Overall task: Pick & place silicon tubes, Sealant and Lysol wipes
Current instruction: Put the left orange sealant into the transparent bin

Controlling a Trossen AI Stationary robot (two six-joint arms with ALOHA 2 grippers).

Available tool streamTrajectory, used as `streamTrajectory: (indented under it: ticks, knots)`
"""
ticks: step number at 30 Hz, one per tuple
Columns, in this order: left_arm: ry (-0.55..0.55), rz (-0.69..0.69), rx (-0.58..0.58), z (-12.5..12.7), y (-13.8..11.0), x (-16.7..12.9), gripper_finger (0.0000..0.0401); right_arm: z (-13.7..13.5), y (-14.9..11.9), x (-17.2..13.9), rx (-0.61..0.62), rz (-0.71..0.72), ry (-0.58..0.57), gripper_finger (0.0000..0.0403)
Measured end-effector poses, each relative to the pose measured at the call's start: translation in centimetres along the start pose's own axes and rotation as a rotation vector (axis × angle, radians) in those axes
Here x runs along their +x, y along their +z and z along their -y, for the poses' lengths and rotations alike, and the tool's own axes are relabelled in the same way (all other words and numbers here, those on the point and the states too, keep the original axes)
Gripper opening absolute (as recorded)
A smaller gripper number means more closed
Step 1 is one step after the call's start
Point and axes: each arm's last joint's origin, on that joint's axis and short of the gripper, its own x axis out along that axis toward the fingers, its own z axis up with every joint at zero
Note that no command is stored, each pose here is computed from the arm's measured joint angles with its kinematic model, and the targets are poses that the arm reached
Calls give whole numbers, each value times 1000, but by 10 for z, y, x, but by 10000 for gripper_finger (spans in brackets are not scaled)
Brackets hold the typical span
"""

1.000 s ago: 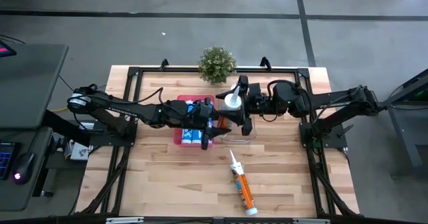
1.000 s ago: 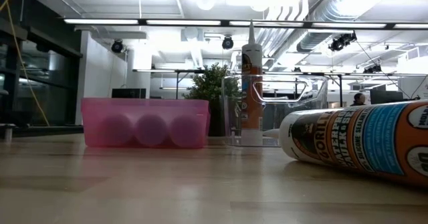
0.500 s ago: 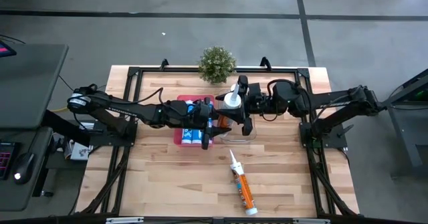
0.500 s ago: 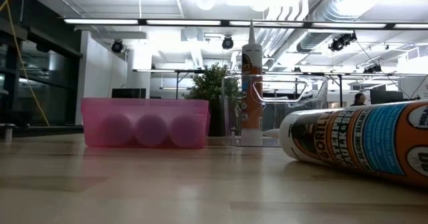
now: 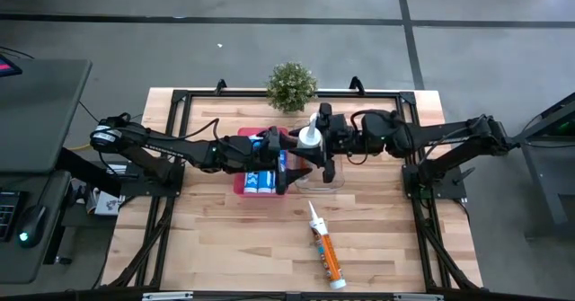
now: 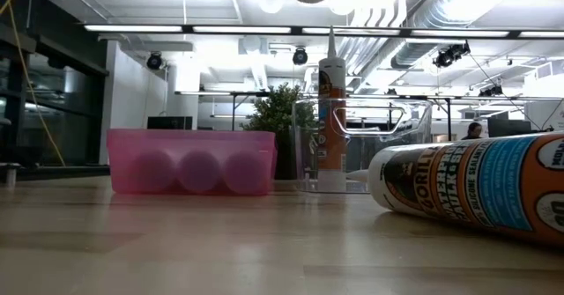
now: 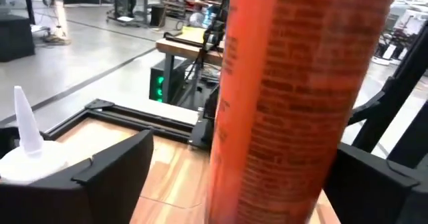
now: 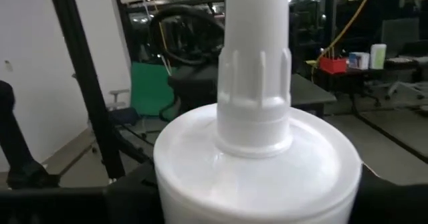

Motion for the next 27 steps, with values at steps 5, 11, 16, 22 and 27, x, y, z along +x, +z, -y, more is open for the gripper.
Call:
streamTrajectory:
  ticks: [5, 11, 16, 22, 27]
  knots:
    - [10, -18, 3, -1, -2, 0, 375, 3, -9, -1, -14, -83, -79, 194]
    - [34, -116, -19, -4, -2, -11, 369, 8, -16, -9, -44, -202, -219, 194]
    - [51, -184, -37, -8, 3, -26, 369, 4, -14, -27, -74, -265, -349, 194]
    - [-13, -281, -28, -9, 6, -42, 369, -3, -27, -56, -44, -304, -437, 193]
    - [-85, -315, 17, -8, 4, -44, 369, -5, -51, -76, 21, -214, -451, 193]
